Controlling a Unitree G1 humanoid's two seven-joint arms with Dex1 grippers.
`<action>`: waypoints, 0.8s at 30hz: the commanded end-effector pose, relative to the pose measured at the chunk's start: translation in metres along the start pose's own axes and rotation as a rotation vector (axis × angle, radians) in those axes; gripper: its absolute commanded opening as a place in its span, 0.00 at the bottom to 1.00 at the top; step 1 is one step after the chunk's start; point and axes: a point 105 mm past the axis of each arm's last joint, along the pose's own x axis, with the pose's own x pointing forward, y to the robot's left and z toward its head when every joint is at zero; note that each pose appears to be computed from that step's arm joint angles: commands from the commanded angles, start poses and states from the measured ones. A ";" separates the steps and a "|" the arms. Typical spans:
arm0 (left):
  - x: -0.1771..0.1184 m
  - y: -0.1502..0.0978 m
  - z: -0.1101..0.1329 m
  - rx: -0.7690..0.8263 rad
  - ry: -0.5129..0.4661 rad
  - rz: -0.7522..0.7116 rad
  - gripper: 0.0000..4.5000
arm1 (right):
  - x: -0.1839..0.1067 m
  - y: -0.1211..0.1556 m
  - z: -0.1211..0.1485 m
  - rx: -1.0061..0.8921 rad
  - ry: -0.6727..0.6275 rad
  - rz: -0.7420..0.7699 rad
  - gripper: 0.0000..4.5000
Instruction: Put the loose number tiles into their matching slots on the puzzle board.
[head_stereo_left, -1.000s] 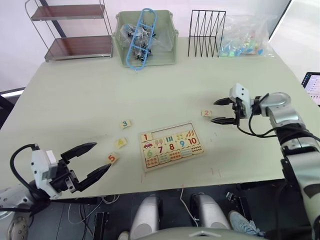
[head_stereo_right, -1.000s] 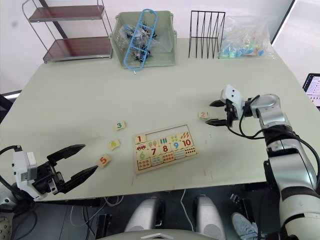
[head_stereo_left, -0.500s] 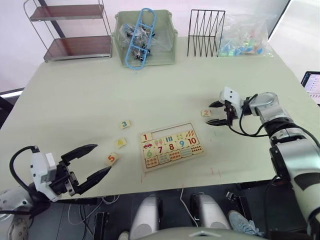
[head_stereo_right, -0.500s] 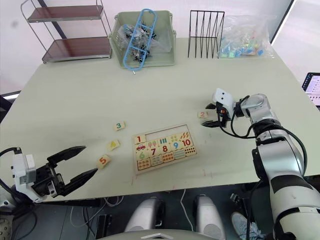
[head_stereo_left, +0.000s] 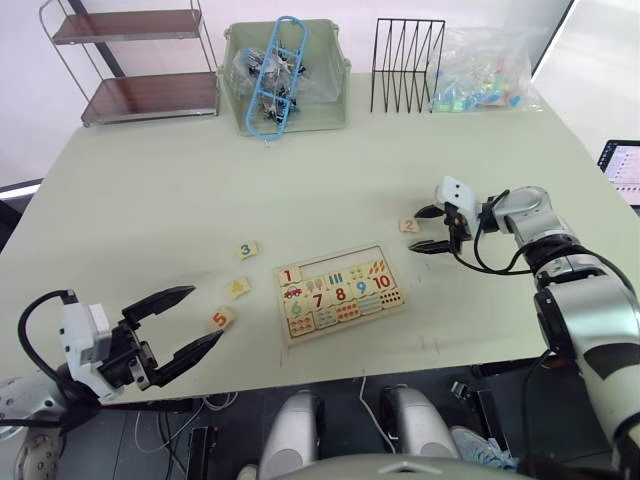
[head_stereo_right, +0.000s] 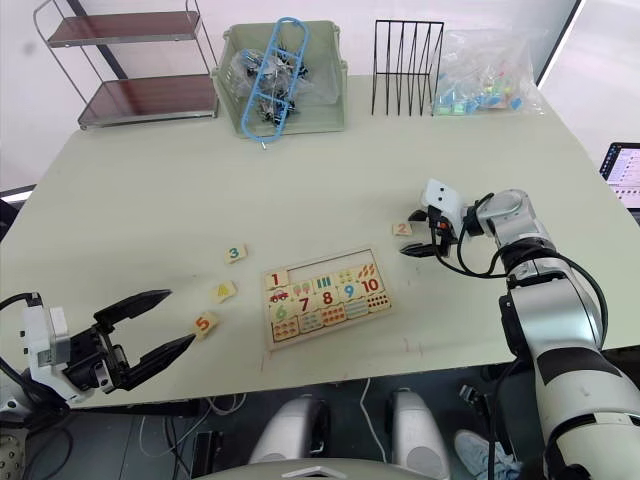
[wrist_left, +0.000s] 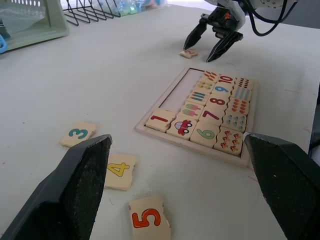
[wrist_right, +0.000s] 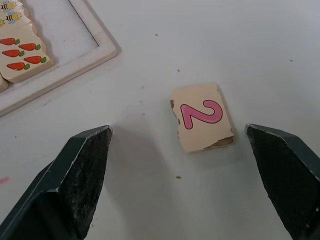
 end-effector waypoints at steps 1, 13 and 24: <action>-0.002 0.000 0.007 0.025 -0.016 0.008 1.00 | -0.004 -0.005 0.014 -0.015 -0.035 -0.003 0.99; -0.004 -0.001 0.006 0.019 -0.008 0.014 1.00 | -0.002 -0.004 0.016 -0.014 -0.047 0.003 0.99; -0.003 -0.001 0.006 0.018 -0.011 0.006 1.00 | 0.000 -0.010 0.012 -0.025 -0.017 -0.064 0.18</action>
